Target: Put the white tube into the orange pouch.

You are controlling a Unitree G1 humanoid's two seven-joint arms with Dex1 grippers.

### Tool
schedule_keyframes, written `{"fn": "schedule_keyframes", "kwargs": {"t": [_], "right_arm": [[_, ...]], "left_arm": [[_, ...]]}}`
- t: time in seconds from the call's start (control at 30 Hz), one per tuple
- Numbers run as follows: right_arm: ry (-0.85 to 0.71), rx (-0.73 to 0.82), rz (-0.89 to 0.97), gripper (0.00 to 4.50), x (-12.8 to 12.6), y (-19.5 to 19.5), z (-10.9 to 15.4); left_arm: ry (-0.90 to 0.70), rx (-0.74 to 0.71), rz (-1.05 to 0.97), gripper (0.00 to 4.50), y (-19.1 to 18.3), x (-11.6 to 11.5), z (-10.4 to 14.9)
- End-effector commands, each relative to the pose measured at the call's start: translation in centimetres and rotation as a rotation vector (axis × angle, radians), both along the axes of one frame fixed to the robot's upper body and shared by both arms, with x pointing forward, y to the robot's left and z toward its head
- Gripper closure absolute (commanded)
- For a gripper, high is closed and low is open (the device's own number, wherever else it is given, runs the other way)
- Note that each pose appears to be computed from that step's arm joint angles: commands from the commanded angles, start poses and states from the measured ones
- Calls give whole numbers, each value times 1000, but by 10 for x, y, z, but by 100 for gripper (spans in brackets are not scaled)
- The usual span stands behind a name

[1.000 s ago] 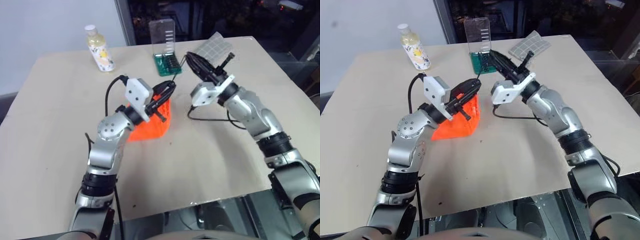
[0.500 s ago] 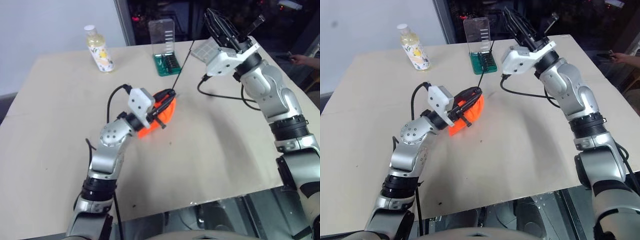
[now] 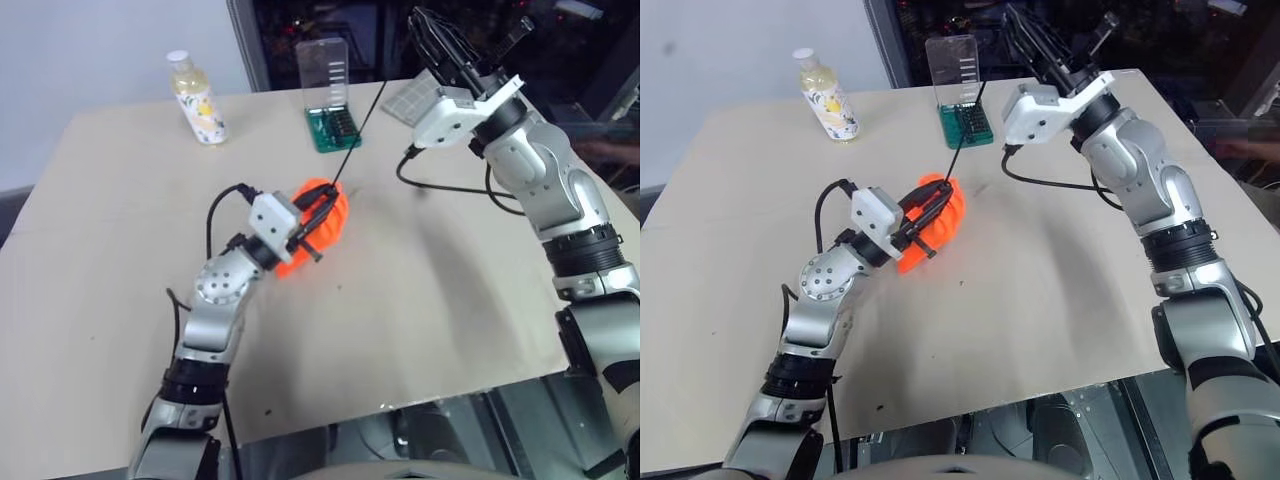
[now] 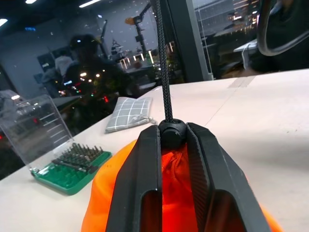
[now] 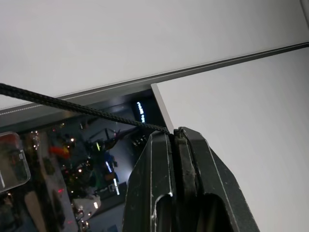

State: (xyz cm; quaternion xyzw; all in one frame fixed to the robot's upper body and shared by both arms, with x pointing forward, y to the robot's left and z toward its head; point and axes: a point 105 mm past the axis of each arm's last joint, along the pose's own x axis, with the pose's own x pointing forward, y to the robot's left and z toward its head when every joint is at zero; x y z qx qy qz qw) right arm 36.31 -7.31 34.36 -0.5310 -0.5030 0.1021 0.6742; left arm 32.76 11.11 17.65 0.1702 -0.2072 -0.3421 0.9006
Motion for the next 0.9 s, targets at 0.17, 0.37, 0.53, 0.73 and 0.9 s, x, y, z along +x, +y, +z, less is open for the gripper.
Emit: {"fn": "schedule_keyframes", "kwargs": {"t": [0.17, 0.37, 0.53, 0.73, 0.9], "right_arm": [[394, 131, 90, 450, 18, -21, -17], [873, 59, 111, 150, 14, -39, -95], [1348, 36, 130, 7, -19, -75, -166], [1518, 376, 246, 7, -31, -117, -189], [1585, 457, 261, 7, -42, -157, -204]], "left_arm": [[189, 47, 69, 196, 23, -1, -45], [227, 59, 129, 0, 46, -20, -42], [355, 125, 189, 0, 76, -55, -63], [519, 133, 300, 0, 109, -100, -85], [566, 108, 385, 0, 132, -125, -84]]}}
